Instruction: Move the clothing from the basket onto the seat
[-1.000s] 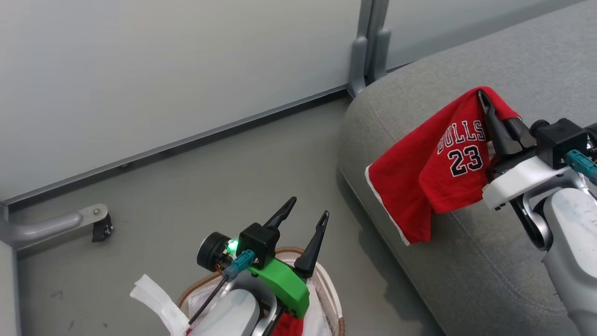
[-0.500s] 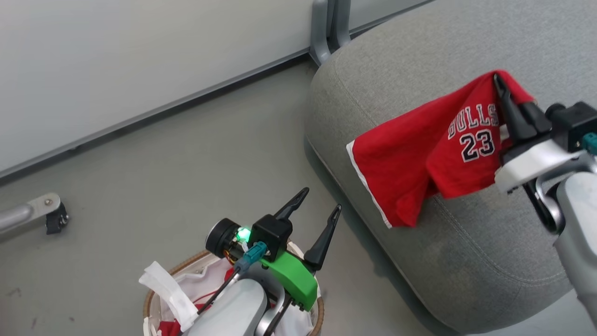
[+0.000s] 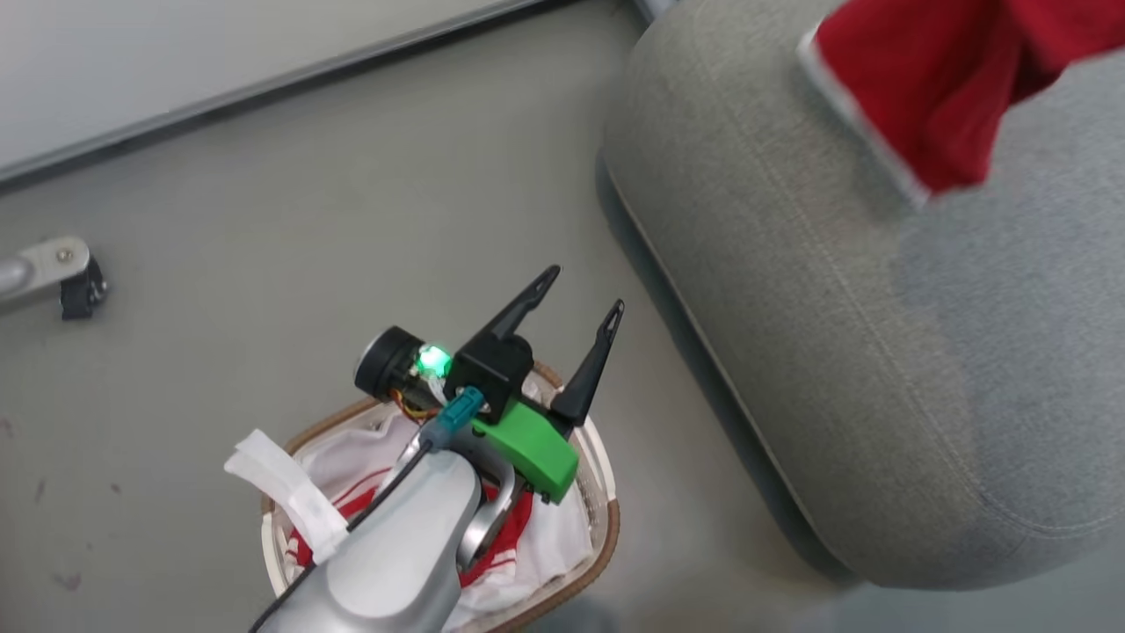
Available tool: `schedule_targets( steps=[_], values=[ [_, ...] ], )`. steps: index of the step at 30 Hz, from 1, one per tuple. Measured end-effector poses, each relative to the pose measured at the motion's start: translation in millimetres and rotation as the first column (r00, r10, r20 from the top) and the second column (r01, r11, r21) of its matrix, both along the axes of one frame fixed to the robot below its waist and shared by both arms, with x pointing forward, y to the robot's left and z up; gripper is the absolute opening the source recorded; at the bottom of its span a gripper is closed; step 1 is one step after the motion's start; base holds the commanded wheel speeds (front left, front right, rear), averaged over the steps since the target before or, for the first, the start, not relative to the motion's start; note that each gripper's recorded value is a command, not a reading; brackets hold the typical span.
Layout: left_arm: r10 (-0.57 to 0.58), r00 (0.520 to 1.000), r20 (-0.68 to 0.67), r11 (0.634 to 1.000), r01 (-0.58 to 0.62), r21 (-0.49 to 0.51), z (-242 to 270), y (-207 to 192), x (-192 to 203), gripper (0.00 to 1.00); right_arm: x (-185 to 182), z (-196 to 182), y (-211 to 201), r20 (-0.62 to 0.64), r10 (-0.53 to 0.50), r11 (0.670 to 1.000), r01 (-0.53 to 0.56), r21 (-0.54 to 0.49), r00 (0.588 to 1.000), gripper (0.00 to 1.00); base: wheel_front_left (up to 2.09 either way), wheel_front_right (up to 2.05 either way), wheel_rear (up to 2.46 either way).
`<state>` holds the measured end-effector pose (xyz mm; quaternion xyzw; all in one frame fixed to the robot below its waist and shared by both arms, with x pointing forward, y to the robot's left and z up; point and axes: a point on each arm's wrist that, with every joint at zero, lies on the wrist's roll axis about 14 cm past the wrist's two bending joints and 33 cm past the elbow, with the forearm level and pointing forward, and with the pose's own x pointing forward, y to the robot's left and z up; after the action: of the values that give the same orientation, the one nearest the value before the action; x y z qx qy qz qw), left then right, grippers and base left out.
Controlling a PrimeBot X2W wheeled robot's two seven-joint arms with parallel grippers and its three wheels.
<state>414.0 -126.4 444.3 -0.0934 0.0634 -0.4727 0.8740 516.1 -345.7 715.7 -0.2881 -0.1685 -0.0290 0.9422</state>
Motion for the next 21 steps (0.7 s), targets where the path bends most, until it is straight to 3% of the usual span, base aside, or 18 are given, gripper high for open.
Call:
schedule_targets(
  steps=[4,8,15,19,21],
  values=[
    [0.040,0.999,-0.004,0.999,-0.040,-0.014,-7.8,8.4,21.3,1.00,31.9,20.7,-9.6,0.024,-0.029,0.999,0.030,-0.045,0.999,0.00,0.00,0.00,0.00],
    [0.071,0.997,-0.021,0.997,-0.071,-0.018,-21.6,15.9,36.4,1.00,63.0,-3.8,-18.8,-0.031,-0.062,0.997,0.060,-0.040,0.998,0.00,0.00,0.00,0.00],
    [0.125,0.988,-0.088,0.992,-0.124,0.010,-63.2,34.3,51.8,1.00,100.0,-118.7,-37.1,-0.238,-0.118,0.989,0.136,0.059,0.964,0.00,0.00,0.00,0.00],
    [0.154,0.979,-0.131,0.988,-0.151,0.036,-86.8,46.2,54.5,1.00,95.2,-213.2,-38.0,-0.415,-0.128,0.976,0.189,0.107,0.901,0.00,0.00,0.00,0.00],
    [0.167,0.975,-0.144,0.986,-0.162,0.045,-94.5,51.1,55.8,1.00,92.5,-241.5,-31.9,-0.463,-0.116,0.973,0.195,0.125,0.879,0.00,0.00,0.00,0.00]
  ],
)
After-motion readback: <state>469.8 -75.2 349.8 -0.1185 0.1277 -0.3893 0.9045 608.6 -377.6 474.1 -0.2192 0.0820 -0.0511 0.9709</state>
